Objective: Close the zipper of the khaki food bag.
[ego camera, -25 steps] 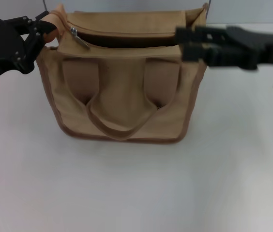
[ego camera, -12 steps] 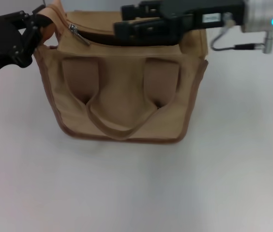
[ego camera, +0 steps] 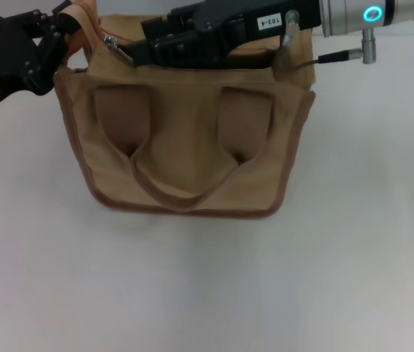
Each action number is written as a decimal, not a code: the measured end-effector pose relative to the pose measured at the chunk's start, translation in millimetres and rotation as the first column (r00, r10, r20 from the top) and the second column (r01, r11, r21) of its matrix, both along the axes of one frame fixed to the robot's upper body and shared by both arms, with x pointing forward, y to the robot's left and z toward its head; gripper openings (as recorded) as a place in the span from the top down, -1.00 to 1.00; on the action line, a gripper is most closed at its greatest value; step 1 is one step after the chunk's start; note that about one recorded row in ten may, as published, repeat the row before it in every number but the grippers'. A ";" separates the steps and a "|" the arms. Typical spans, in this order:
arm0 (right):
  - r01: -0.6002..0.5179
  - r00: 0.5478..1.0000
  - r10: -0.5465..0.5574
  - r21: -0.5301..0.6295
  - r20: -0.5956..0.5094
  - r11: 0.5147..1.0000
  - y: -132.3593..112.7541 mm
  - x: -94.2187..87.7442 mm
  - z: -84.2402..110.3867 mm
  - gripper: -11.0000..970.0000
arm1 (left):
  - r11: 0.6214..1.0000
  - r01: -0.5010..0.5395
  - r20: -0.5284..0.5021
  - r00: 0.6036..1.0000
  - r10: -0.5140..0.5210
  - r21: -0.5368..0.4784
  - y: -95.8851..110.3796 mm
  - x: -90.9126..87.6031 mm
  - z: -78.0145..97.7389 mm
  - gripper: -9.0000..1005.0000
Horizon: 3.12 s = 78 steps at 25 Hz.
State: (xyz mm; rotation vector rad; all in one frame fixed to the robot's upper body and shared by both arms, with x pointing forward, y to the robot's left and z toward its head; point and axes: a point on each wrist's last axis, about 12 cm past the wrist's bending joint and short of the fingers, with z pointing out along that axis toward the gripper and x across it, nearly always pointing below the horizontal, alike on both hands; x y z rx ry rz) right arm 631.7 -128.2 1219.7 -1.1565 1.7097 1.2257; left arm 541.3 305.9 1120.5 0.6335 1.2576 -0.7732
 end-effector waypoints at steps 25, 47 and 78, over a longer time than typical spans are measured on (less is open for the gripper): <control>0.044 0.998 -0.038 -0.118 0.054 0.992 36.0 4.8 -13.4 0.36 | 1.000 0.016 0.005 1.000 -0.016 -0.005 -1.2 -0.8 1.0 0.92; 0.210 0.966 -0.224 -0.114 -0.126 0.971 9.3 5.9 -25.0 0.96 | 0.999 0.014 0.015 1.000 -0.013 -0.052 -1.7 -2.2 2.7 0.91; 0.157 0.974 -0.212 0.431 0.081 0.888 -179.5 -125.7 -75.6 0.08 | 0.995 -0.072 -0.045 0.997 0.069 -0.069 6.5 7.5 -0.2 0.89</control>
